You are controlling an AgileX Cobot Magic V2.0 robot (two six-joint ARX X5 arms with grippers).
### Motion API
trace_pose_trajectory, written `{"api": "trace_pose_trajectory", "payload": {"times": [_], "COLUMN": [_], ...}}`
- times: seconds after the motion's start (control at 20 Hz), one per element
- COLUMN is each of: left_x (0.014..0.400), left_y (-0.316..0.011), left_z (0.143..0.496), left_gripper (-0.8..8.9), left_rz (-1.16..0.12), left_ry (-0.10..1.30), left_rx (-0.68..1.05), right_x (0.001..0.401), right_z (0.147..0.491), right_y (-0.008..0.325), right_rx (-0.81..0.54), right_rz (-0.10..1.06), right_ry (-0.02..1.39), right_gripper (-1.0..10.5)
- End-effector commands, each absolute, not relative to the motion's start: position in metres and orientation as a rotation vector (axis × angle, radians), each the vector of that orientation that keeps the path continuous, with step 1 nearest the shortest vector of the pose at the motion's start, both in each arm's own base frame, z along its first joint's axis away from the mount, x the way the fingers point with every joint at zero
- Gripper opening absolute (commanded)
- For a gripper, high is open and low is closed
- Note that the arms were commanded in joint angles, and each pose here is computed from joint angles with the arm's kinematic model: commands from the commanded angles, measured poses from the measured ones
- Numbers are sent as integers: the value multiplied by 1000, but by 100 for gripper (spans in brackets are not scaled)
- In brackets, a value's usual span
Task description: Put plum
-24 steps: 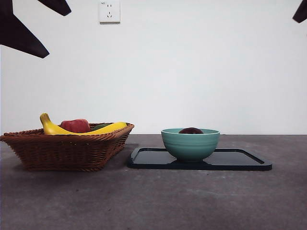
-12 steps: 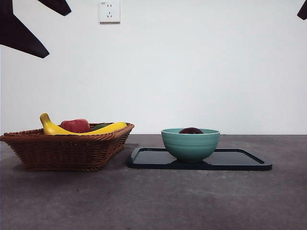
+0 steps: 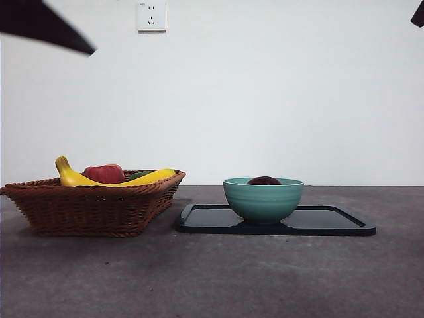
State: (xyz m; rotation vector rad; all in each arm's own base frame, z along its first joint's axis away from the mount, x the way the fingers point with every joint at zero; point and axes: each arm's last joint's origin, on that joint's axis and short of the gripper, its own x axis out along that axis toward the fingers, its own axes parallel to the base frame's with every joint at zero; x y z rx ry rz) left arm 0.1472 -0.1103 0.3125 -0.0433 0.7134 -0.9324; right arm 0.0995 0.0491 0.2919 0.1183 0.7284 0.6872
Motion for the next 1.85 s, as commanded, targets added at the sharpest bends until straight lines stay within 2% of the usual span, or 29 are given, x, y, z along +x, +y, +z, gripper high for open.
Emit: {"api": "trace_pose_trajectory", "payload": {"times": [0.05,0.3,0.45,0.65,0.95,1.3,1.55,1.85], "left_x": [164,219,259,307,353,370,368,368], "left_y": [-122,-162,-191,-226,-265,-289,-302,-311], "left_z": [335,368,370,352,298,243,226,206], "left_gripper": [373,372,371,371,371,372,373,373], "left_rz": [-893,-859,-847,-844,-860,-848,-841,-846], "left_ry": [678,659,673,720,771,794,775,811], "left_rx": [-51,-36,-17,3,53,158,256,280], "right_x": [100,100,100,100,100,100,99,99], "right_z": [294,294,294,294,294,293,292,292], "right_y": [50,50,50,50,50,50,49,49], "right_rx": [130,130,131,130,131,131,131,131], "right_rz": [693,693,693,693,693,692,688,688], "right_ry": [726,726,726,726,726,730,752,753], "right_gripper": [193,193,193,193,193,193,193,193]}}
